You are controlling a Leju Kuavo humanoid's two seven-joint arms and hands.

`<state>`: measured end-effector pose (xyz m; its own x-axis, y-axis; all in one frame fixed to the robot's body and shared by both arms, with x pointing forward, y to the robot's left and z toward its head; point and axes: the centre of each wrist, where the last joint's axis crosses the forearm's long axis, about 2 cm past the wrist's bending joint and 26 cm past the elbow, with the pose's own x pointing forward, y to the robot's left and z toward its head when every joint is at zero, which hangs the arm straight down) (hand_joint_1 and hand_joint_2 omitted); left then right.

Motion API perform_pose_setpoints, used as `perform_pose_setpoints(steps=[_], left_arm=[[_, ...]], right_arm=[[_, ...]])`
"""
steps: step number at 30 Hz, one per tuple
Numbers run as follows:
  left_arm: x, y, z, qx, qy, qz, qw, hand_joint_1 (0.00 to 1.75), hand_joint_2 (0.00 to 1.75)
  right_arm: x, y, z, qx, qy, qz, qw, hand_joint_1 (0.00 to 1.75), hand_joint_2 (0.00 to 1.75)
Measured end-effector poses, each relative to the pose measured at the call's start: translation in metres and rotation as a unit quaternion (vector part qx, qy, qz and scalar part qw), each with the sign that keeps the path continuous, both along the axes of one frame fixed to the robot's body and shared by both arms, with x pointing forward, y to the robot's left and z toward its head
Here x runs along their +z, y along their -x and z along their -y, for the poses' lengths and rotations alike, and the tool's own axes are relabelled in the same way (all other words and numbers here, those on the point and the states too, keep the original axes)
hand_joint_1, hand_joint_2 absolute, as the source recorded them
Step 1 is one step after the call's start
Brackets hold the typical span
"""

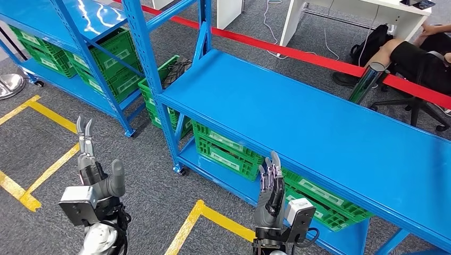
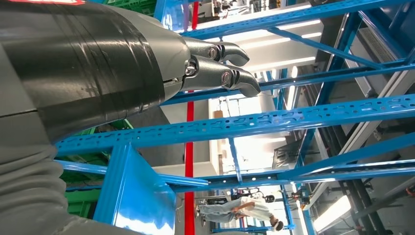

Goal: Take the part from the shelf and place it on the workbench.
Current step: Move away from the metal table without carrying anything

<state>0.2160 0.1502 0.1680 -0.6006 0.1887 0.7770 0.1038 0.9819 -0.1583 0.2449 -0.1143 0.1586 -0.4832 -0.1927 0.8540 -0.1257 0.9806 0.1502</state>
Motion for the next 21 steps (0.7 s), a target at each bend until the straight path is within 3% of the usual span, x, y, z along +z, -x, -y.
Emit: perform_pose_setpoints(steps=[21], left_arm=[[0.0014,0.0001,0.0009,-0.01,-0.002,0.003,1.0,0.0,0.0]], right_arm=[[0.0024,0.0009,-0.0052,0.02,-0.002,0.004,1.0,0.0,0.0]])
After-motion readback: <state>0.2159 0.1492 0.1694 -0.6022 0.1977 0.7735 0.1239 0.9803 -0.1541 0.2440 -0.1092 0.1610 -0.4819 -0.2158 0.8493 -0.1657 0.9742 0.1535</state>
